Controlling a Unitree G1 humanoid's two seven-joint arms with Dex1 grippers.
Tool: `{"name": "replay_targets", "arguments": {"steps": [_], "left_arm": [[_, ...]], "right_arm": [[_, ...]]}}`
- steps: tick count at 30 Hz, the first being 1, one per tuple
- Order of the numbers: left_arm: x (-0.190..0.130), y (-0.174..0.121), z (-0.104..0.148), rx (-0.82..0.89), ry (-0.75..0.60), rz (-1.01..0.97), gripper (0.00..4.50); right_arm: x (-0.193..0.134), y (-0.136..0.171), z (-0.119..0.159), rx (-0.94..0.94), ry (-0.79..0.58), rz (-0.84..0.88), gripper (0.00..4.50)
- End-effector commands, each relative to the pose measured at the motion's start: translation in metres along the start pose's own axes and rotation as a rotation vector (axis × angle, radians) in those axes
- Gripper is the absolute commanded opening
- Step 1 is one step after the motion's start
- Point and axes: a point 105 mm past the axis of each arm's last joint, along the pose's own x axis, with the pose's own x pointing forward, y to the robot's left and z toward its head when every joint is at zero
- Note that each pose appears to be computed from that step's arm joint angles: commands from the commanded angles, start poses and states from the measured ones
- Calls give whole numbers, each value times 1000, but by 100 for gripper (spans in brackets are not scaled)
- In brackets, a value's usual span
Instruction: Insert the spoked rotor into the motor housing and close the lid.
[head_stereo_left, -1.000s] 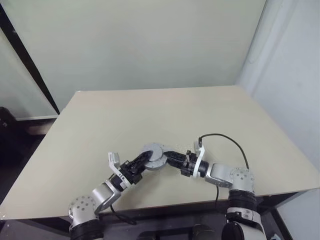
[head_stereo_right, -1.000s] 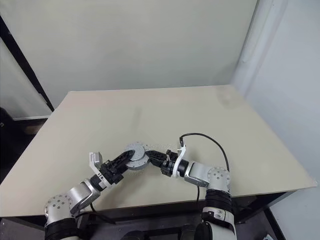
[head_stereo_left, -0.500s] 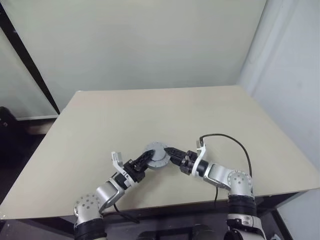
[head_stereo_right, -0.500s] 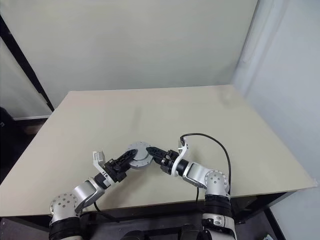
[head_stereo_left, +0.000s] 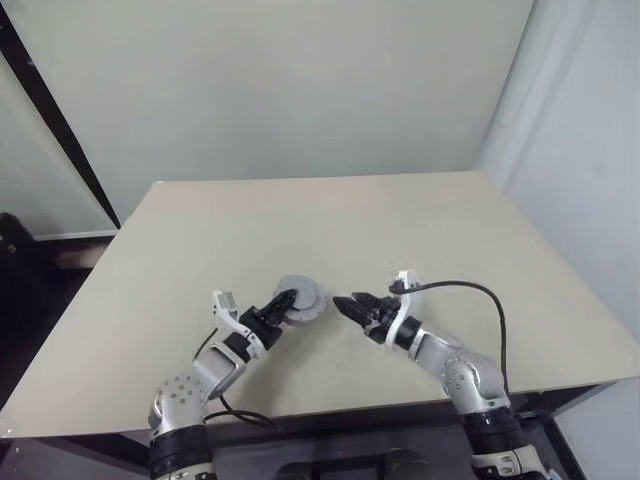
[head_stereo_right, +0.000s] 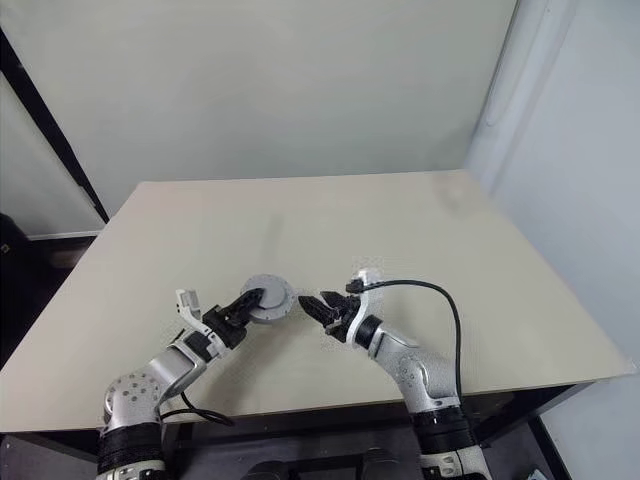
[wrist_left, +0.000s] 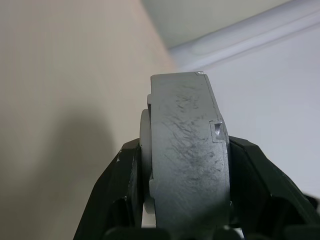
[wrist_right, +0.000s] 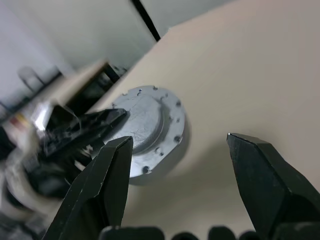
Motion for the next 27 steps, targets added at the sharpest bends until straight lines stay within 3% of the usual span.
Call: {"name": "replay_targets", "arguments": {"steps": [1, 7, 13, 20, 27], "left_arm": [[4, -18, 27, 180, -81, -27, 199], [0, -8, 60, 354, -188, 70, 199], [-4, 10, 85, 414, -266, 151, 199], [-12, 37, 85, 410, -290, 247, 199], [-15, 47, 85, 411, -300, 290, 199]], "right_arm": [[0, 22, 11, -313, -21, 122, 328], [-7, 31, -5, -561, 48, 224, 328], [-6, 29, -12, -595, 66, 217, 328], [-5, 25, -14, -594, 76, 187, 328], [-6, 24, -15, -593, 87, 186, 328]]}}
